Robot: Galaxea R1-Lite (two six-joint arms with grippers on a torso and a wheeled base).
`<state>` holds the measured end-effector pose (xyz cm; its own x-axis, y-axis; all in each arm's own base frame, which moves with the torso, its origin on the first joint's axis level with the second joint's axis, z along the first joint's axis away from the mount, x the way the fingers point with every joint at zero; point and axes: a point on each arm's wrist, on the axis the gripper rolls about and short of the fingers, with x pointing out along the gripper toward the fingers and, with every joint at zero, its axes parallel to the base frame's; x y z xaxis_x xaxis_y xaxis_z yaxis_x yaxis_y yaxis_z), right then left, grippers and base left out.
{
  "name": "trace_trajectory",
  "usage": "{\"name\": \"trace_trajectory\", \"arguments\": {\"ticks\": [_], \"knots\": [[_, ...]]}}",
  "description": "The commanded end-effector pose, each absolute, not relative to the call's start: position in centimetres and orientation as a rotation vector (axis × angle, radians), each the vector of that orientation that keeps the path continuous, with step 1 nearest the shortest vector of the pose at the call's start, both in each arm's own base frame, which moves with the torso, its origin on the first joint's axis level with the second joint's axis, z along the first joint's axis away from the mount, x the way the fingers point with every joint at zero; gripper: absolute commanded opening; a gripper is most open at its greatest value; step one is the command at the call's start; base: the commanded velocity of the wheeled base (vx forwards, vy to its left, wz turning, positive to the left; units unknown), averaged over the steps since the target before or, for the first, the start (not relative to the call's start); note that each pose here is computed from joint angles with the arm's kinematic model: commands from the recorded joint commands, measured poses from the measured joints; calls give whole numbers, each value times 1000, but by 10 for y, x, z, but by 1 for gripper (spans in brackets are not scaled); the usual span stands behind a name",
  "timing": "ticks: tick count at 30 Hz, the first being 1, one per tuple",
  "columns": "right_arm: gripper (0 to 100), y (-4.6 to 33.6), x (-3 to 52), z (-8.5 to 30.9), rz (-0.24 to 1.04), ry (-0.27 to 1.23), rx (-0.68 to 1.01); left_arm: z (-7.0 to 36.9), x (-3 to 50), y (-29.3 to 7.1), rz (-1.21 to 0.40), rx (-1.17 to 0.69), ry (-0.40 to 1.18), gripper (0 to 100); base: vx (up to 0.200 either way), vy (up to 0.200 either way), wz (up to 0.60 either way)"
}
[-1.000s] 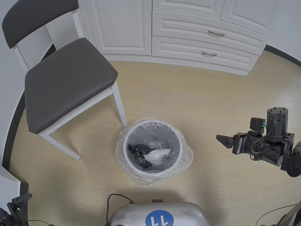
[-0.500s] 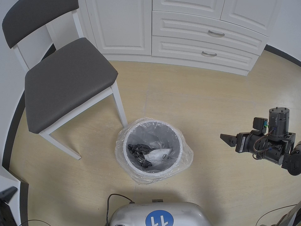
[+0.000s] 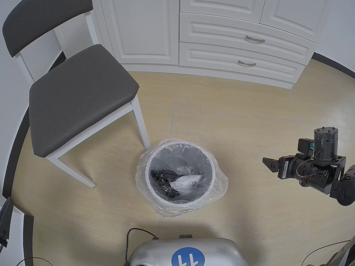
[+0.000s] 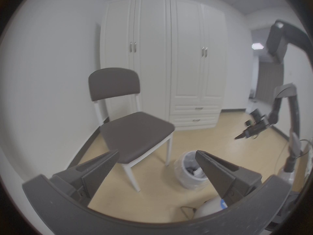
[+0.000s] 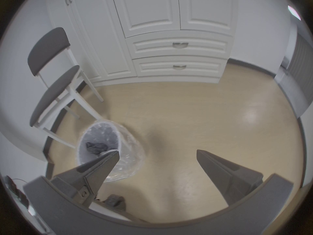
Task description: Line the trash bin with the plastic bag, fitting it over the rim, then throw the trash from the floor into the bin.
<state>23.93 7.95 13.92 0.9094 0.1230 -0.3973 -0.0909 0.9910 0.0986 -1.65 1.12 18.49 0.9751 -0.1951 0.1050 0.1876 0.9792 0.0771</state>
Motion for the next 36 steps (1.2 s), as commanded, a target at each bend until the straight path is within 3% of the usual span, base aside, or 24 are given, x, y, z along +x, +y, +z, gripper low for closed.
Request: {"name": "trace_trajectory", "arguments": {"ticks": [1, 13, 23, 36], "knots": [[100, 74, 228, 156, 22, 332, 4, 184, 8, 4, -50, 136, 39, 100, 0, 0, 0], [100, 36, 216, 189, -156, 220, -178, 204, 35, -3, 1, 145, 110, 100, 0, 0, 0], [100, 13, 129, 273, -198, 162, -78, 251, 44, -3, 44, 105, -44, 100, 0, 0, 0], [100, 2, 68, 277, -223, 6, 98, 258, 25, 1, 78, 50, -129, 100, 0, 0, 0]]}}
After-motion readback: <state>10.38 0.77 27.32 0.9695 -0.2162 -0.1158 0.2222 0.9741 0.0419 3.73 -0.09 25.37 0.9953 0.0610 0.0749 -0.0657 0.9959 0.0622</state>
